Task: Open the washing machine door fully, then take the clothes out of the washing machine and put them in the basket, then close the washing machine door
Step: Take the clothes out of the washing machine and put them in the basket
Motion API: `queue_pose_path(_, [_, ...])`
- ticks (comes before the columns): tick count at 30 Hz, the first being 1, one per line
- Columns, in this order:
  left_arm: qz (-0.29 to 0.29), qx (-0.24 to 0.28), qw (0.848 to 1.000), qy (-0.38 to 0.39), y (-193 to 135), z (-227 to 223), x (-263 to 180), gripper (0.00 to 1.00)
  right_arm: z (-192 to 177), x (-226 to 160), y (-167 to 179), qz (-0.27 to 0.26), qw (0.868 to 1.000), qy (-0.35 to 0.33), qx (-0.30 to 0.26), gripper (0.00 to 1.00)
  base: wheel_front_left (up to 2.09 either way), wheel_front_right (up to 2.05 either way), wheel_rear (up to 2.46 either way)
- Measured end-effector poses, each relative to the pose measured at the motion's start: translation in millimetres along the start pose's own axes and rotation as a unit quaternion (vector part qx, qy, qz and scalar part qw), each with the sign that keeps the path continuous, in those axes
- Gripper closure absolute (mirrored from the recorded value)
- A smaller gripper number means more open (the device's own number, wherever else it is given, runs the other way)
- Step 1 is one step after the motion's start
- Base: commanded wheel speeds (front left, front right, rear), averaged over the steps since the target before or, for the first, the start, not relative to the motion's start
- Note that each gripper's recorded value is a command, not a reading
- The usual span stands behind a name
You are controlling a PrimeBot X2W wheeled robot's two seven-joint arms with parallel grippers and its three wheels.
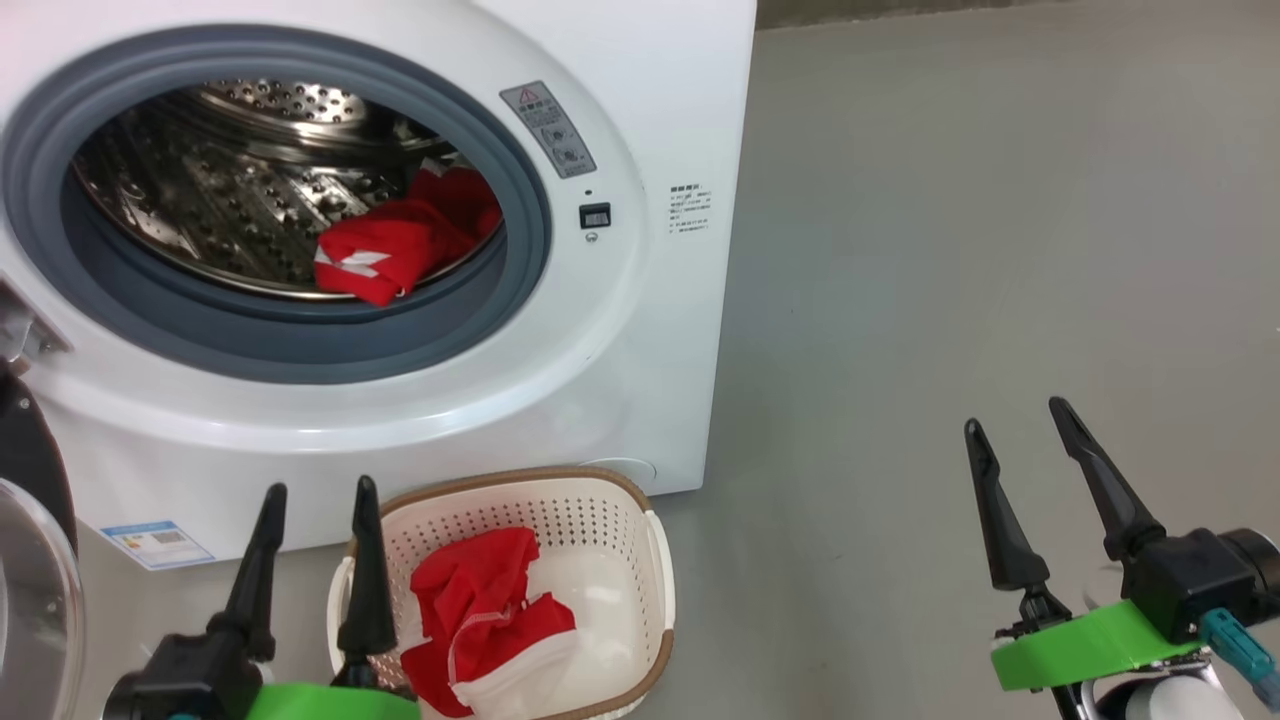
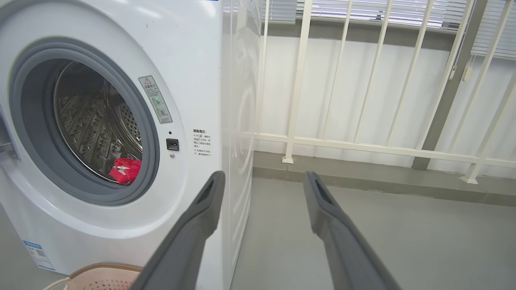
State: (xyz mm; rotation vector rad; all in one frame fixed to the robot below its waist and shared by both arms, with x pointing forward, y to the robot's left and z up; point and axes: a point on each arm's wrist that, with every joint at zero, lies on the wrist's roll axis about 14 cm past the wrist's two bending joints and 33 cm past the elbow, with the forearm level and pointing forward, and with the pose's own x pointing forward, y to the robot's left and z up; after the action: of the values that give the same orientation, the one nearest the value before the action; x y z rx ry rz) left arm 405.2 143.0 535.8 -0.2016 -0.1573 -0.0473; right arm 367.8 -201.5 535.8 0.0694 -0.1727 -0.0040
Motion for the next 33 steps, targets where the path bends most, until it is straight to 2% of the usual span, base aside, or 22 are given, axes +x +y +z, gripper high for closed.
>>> queue_pose_path(7, [0.004,0.004,1.0,0.006,3,-1,-10,0.0,2,-10,-4,-0.007,1.0,0.0,0.0,0.0,0.0,0.0,0.0])
queue_pose_path(24, [0.012,0.002,1.0,0.02,8,-9,-13,0.0,4,-9,-3,-0.006,1.0,-0.004,-0.001,0.0,0.0,0.0,0.0])
queue_pose_path(33, [0.024,-0.002,0.999,0.042,16,-24,-8,0.0,-6,-5,-1,-0.003,1.0,0.01,0.001,0.0,0.0,0.0,0.0])
